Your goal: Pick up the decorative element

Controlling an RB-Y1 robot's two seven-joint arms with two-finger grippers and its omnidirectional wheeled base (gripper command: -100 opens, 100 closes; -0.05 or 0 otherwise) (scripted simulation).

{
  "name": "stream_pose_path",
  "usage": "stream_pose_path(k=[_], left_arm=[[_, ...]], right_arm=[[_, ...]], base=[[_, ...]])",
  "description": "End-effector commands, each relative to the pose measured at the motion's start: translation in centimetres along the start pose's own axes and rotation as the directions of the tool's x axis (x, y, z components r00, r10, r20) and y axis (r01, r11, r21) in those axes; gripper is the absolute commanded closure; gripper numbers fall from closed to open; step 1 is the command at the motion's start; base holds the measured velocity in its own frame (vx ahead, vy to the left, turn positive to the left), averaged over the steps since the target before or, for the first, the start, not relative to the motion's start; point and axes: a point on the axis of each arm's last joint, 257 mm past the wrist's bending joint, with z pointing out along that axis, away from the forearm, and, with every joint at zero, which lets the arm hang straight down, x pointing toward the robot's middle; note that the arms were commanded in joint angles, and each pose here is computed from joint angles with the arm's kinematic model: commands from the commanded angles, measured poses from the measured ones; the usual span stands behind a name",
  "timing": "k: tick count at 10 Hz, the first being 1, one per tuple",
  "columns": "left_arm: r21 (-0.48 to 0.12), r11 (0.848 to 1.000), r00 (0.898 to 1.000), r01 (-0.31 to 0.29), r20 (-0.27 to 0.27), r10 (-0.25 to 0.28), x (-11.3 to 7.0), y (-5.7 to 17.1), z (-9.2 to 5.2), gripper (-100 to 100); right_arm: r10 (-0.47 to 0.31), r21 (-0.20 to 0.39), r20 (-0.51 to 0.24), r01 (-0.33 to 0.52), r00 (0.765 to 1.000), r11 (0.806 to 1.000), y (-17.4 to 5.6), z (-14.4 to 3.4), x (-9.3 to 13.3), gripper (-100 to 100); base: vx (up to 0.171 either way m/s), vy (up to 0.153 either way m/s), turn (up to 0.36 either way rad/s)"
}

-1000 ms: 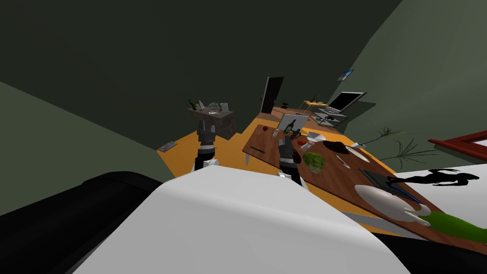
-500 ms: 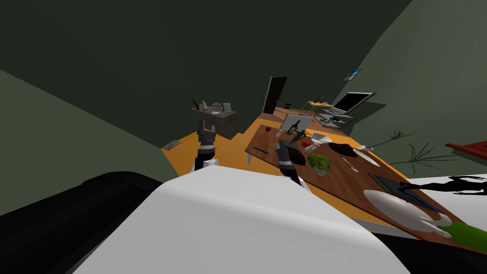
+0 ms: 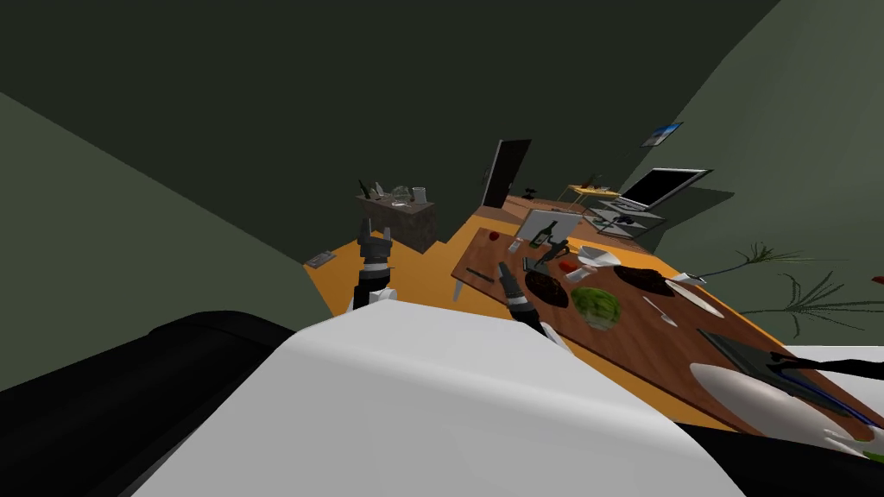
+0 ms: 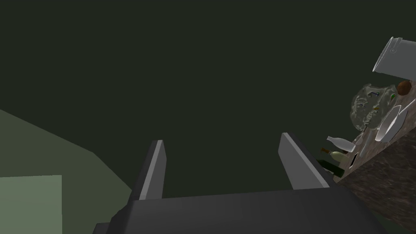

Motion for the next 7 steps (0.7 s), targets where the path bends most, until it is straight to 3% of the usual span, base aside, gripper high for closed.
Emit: stream_pose_path(k=[1, 5, 6, 7], left_arm=[[0.0, 1.0, 1.0, 0.0, 0.0, 0.0, 0.0, 0.0, 0.0, 0], [0.0, 1.0, 1.0, 0.0, 0.0, 0.0, 0.0, 0.0, 0.0, 0], [0.0, 1.0, 1.0, 0.0, 0.0, 0.0, 0.0, 0.0, 0.0, 0], [0.0, 1.0, 1.0, 0.0, 0.0, 0.0, 0.0, 0.0, 0.0, 0]], right_arm=[[-0.039, 0.03, -0.063, 0.041, 0.997, 0.999, -1.9, -0.9, 0.9, -100], [-0.108, 0.083, -0.183, 0.125, 0.977, 0.989, -5.6, -3.1, 2.2, -100], [-0.139, 0.088, -0.239, 0.164, 0.961, 0.983, -6.6, -3.9, 2.8, -100], [-0.142, 0.105, -0.247, 0.172, 0.959, 0.979, -7.4, -4.4, 2.7, -100]], base=[[0.008, 0.061, 0.089], [0.015, 0.071, 0.104], [0.013, 0.06, 0.133], [0.021, 0.046, 0.06]])
